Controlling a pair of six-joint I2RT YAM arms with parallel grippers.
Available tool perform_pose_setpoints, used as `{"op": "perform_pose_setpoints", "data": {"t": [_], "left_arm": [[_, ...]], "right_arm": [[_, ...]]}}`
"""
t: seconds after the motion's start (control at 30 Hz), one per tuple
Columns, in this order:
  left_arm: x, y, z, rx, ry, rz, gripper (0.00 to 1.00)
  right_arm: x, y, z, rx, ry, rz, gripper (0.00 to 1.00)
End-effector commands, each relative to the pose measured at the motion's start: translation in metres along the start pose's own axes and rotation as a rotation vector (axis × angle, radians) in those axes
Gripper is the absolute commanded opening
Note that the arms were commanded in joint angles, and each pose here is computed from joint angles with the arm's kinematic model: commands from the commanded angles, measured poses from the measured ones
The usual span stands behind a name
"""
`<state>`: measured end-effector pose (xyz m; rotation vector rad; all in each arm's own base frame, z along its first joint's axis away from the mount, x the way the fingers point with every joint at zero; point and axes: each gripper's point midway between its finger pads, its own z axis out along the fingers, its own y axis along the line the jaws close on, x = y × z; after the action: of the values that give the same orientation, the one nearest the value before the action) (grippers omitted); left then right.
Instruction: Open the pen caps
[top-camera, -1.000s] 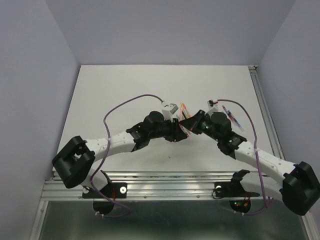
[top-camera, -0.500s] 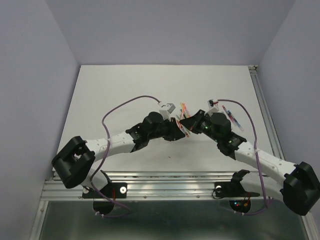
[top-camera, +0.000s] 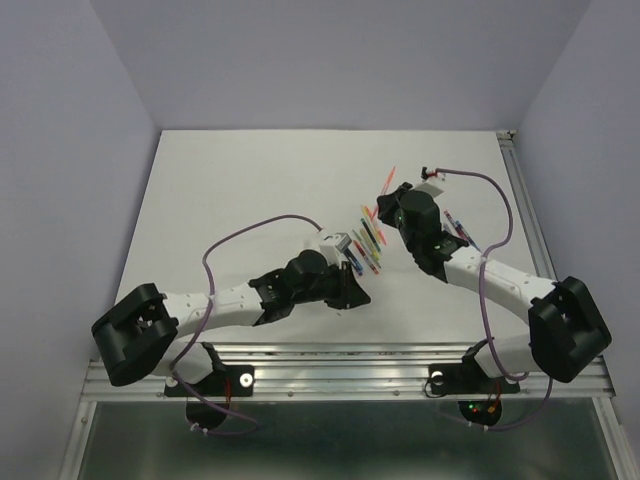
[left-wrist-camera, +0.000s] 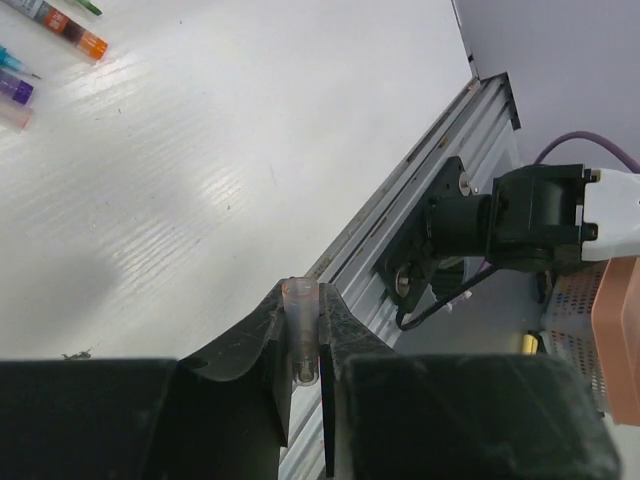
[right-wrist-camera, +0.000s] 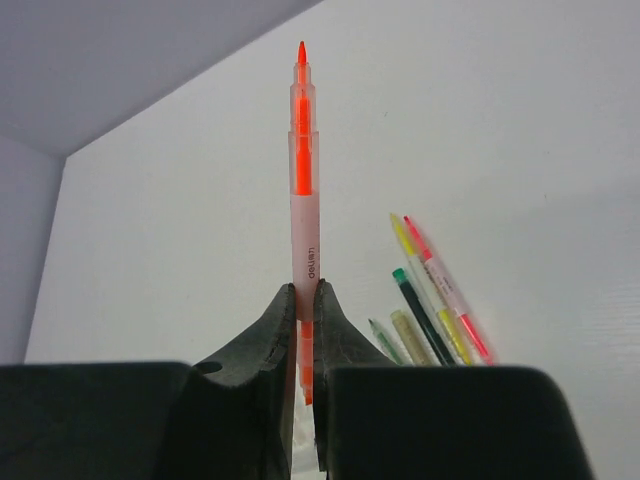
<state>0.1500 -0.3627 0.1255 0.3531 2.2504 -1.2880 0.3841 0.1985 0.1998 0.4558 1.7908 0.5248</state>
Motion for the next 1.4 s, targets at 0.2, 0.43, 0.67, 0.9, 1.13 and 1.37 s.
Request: {"op": "perform_pose_setpoints", "data": {"t": [0.2,0.43,0.67,0.9,1.13,1.37], "left_arm": [[-0.012,0.061,0.002,-0.344,-0.01,-0.094,0.0],[-0.016,0.105,0.013,-0.495,0.016,-0.153,0.01],[-0.031,0.131,0.019,-0.615,0.008,-0.144,0.08],[-0.03,0.15,0.017,-0.719,0.027,-0.144,0.17],[-0.027,0.153,0.02,-0.737,0.052,-0.143,0.23],[-0.034,0.145,0.017,-0.72,0.042,-0.136,0.4]], "right_arm": [[0.011,-0.028,0.006,0.048,0.104,-0.248,0.01],[0.051,-0.082,-0.003,0.158,0.227,-0.253,0.01],[0.068,-0.111,-0.012,0.23,0.296,-0.255,0.01],[0.081,-0.117,-0.016,0.23,0.351,-0.252,0.01],[0.083,-0.12,-0.015,0.237,0.359,-0.267,0.01],[0.088,-0.128,-0.014,0.239,0.396,-0.371,0.01]]}}
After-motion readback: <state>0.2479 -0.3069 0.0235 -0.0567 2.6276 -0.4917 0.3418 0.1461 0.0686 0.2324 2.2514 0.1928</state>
